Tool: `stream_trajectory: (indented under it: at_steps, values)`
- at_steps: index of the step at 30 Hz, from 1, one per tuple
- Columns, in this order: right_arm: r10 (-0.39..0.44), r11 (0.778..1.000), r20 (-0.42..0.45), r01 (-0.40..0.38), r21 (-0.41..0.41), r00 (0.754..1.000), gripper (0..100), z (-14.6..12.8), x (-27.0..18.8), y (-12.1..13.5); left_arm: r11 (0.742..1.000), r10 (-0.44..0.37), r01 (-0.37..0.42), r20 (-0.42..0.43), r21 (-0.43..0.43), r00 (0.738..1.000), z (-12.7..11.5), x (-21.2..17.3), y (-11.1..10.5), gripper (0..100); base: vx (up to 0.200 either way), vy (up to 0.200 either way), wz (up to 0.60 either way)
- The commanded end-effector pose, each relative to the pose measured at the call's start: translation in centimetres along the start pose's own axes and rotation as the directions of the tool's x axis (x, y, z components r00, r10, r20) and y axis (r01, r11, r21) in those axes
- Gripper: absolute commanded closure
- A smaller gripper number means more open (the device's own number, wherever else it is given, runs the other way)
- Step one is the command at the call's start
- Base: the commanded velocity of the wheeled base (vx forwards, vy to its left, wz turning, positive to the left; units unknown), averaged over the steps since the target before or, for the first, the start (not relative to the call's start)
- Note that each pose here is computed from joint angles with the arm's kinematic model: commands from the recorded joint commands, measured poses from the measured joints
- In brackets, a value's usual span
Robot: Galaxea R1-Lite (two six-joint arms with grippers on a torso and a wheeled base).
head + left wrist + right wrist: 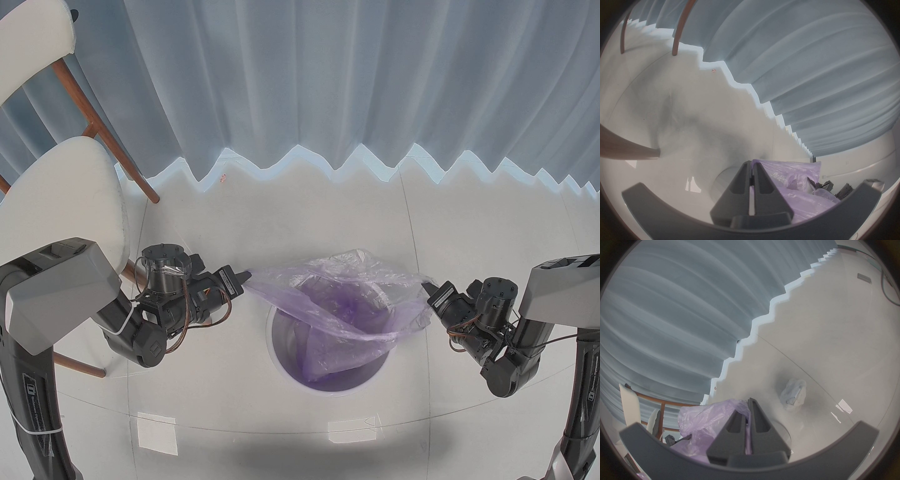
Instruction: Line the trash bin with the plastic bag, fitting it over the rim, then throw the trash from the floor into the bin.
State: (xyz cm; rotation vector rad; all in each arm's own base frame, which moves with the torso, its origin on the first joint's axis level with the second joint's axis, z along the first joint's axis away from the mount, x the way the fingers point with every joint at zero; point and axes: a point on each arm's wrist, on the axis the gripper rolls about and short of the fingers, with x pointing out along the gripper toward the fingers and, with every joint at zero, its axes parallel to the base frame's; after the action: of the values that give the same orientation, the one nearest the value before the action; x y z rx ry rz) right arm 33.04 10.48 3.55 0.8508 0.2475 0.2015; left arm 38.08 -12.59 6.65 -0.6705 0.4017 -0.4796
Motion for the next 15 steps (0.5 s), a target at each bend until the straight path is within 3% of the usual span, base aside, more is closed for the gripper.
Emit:
stream_trajectory:
  at_steps: [1,15]
  values:
    - [0.015,1.000,0.040,-0.015,0.004,0.999,100,0.2,0.8,0.2,0.999,-0.009,0.009,0.022,-0.031,1.000,0.7,0.3,0.0,100,0.000,0.000,0.00]
    - [-0.015,1.000,0.062,0.015,0.003,0.998,100,-0.5,1.9,-0.7,0.999,0.016,-0.013,0.076,-0.042,0.997,0.1,1.7,1.0,100,0.000,0.000,0.00]
